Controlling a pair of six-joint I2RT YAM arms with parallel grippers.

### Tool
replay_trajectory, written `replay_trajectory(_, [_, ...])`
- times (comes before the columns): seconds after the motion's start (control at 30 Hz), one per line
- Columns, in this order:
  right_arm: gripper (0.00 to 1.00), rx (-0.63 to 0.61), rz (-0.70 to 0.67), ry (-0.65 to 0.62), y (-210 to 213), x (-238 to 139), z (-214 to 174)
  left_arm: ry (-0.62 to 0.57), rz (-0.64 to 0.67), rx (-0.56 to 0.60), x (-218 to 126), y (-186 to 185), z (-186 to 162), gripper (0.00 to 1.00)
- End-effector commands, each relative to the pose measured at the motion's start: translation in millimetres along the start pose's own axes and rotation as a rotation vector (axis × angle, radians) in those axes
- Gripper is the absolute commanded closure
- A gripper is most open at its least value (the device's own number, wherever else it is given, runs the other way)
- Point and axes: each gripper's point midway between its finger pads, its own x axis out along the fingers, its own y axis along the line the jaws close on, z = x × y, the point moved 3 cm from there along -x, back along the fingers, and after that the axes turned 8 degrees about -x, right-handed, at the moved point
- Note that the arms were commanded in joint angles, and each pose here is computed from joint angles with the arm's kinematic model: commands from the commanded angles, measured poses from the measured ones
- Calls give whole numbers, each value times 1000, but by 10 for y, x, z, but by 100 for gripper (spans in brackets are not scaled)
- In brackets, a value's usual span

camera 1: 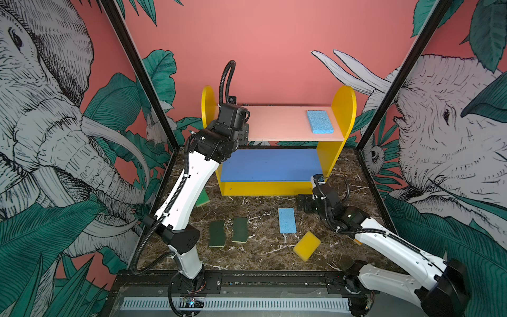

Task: Place and organize the cleaning sponges onto the shelf
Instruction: 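Lower the light-blue sponge onto the pink top shelf and open the left gripper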

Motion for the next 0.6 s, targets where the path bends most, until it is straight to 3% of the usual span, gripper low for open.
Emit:
replay_trajectory(0.0, [3,12,-3,-4,14,6,4,45,-44,19,-24,-4,-120,16])
replay_trajectory(0.57, [1,54,22,75,58,53,-139,-28,-148,-57,-594,277,-185,16])
